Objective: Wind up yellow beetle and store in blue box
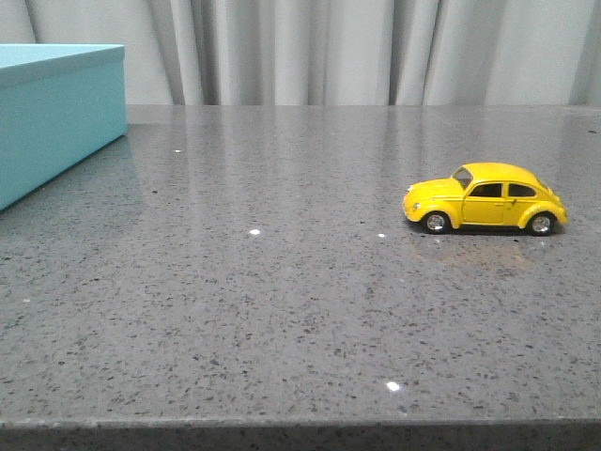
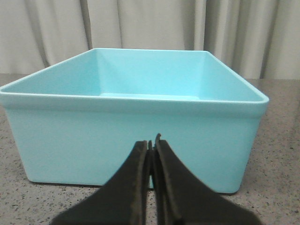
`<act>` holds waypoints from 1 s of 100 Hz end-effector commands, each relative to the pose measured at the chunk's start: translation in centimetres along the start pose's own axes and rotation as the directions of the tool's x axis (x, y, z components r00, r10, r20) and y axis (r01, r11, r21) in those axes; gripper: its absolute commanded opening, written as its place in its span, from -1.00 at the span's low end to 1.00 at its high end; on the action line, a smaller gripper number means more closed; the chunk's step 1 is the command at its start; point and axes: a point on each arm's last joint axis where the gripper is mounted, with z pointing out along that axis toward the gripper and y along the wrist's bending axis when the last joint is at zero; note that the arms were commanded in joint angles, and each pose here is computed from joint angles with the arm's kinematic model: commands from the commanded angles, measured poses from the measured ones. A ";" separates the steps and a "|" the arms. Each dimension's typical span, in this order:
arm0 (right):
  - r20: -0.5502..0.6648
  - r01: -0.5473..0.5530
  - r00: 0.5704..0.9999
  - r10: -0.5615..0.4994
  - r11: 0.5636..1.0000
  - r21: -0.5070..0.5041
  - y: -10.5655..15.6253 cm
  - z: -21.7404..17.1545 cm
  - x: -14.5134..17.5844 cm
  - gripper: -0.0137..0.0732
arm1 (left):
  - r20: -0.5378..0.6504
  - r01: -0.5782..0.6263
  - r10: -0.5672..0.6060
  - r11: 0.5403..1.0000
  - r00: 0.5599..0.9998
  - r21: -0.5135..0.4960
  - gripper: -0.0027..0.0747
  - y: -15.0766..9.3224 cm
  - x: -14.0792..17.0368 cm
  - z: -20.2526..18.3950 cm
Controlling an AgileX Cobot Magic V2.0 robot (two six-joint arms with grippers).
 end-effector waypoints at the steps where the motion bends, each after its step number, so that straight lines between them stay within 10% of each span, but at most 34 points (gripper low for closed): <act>1: 0.117 0.014 0.993 -0.013 1.000 -0.009 0.2 -0.3 -1.5 -0.84 | 0.070 0.013 -0.013 1.000 0.997 -0.002 -0.98 0.1 0.6 -0.1; 100: 0.169 0.015 0.986 -0.012 1.000 -0.017 0.3 -0.4 -2.0 -0.84 | 0.123 0.014 -0.014 1.000 0.992 -0.001 -0.98 0.1 0.0 -0.1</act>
